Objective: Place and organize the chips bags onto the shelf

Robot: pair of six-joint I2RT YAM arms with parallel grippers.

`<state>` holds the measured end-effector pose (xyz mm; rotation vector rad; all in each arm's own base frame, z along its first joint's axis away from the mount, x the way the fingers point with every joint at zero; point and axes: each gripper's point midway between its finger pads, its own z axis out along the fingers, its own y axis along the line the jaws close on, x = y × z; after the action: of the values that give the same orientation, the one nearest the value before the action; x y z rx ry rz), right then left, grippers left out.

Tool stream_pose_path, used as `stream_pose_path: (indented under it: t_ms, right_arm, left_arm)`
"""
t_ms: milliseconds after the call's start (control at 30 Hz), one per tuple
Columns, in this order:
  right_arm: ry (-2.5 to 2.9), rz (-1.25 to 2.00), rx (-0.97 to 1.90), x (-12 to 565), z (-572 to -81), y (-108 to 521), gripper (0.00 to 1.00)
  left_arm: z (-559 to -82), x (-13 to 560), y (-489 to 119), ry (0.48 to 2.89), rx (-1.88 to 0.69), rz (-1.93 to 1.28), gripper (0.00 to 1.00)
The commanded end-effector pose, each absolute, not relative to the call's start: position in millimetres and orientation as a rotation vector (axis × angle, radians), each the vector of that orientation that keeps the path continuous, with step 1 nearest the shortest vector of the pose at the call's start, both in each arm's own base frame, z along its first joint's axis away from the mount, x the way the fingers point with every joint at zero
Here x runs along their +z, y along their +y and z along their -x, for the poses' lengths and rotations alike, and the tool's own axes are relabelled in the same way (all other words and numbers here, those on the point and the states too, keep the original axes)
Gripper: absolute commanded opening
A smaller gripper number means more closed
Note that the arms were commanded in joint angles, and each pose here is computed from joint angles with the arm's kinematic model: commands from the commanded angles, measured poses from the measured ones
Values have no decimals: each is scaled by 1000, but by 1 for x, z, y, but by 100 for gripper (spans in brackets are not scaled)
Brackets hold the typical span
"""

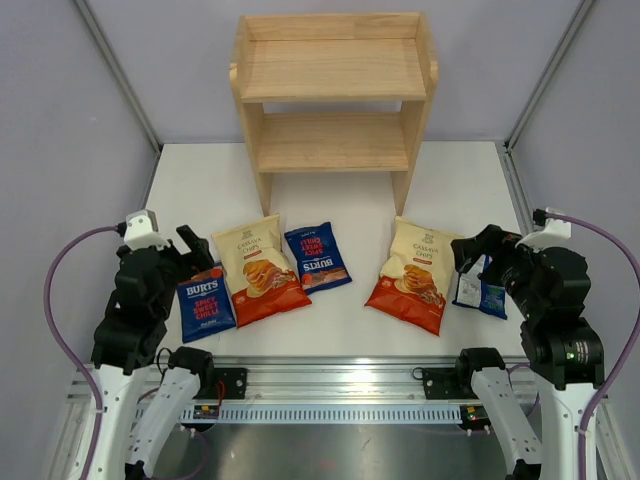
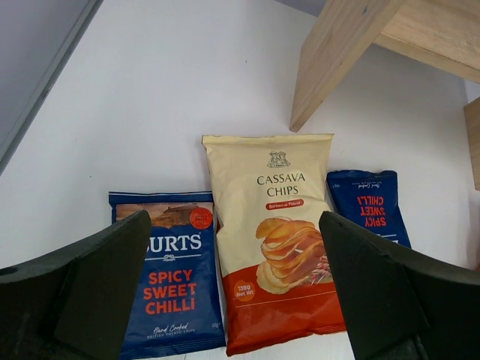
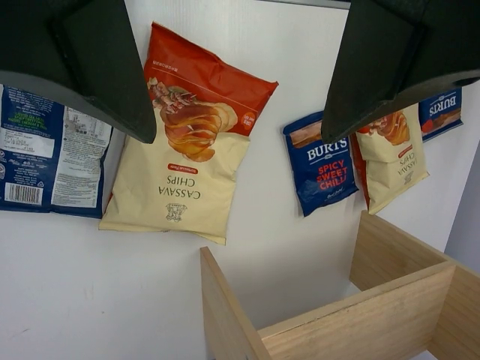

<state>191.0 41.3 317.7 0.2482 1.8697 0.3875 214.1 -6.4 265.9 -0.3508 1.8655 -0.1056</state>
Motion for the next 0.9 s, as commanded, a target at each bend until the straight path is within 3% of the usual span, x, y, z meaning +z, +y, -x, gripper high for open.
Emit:
stream_pose_path:
  t_ms: [0, 167, 333, 533, 700, 867]
  right_arm:
    - [1833, -207, 400, 331, -195, 45, 99]
    - [1824, -215, 439, 332, -195, 49, 100]
    - [1750, -205, 602, 336, -195, 70, 99]
    - [1707, -194, 742, 337, -188, 87, 99]
    - [1736, -143, 816, 337, -182, 100, 99]
    - [1744, -79, 886, 338, -174, 112, 99]
  left_arm:
    - [-221, 275, -4, 1832, -106, 395, 99]
    - [-232, 264, -17, 1880, -173, 410, 99]
    - [-252, 238, -71, 1966, -481, 372, 99]
    - [-303, 234, -90, 1880, -599, 329, 99]
    - [-341, 189, -41, 1882, -572, 489, 99]
    - [-365, 158, -20, 1847, -692, 439, 99]
